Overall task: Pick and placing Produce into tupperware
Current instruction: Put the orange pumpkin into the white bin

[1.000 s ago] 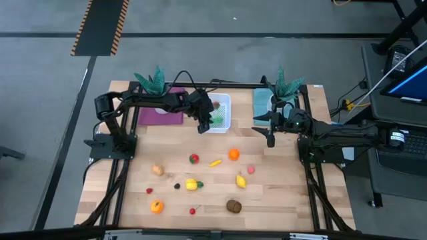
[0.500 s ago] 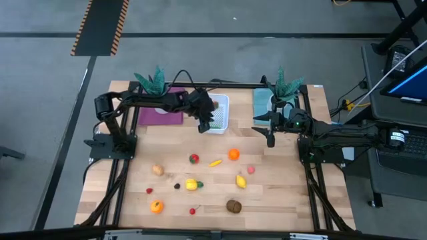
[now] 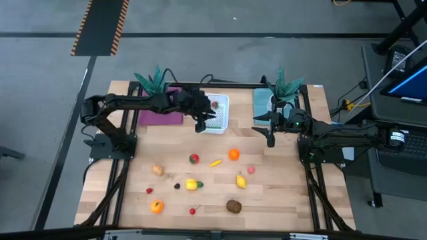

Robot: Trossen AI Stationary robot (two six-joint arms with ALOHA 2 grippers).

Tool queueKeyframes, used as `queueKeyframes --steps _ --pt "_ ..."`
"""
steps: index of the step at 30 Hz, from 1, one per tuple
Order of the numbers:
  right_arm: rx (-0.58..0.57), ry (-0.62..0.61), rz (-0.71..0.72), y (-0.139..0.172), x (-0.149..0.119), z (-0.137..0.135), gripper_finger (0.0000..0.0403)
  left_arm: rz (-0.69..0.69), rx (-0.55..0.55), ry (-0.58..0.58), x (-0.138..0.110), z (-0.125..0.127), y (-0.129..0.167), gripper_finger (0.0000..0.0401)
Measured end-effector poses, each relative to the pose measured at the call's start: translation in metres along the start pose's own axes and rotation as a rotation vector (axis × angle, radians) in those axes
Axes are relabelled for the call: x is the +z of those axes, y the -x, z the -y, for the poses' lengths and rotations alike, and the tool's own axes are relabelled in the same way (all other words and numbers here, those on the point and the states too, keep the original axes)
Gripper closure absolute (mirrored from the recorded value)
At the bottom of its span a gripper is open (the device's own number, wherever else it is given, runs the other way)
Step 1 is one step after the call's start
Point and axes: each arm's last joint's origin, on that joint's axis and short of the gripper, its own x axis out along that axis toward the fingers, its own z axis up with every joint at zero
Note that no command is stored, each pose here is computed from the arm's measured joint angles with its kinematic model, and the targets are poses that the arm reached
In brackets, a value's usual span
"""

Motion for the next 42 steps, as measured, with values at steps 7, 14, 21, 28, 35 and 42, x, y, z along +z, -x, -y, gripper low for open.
queueKeyframes --steps 7,14,21,28,35,42 --pt "0.000 -0.057 -0.002 0.000 0.000 0.000 0.0180 0.207 -0.034 -0.009 -0.026 0.032 0.027 0.0344" --pt "0.000 -0.056 -0.002 0.000 0.000 0.000 0.0180 0.296 -0.006 0.000 -0.058 0.065 0.065 0.0356" --pt "0.009 -0.078 0.026 0.000 0.002 0.000 0.0180 0.352 0.005 0.006 -0.080 0.091 0.091 0.0367" --pt "-0.003 -0.129 0.120 0.000 0.012 -0.002 0.0180 0.365 0.063 0.035 -0.105 0.105 0.104 0.0378" --pt "0.050 -0.134 0.198 0.001 0.020 -0.011 0.0180 0.374 0.075 0.049 -0.115 0.112 0.109 0.0389" --pt "0.085 -0.161 0.216 0.001 0.022 -0.020 0.0180 0.375 0.062 0.038 -0.116 0.115 0.110 0.0399"
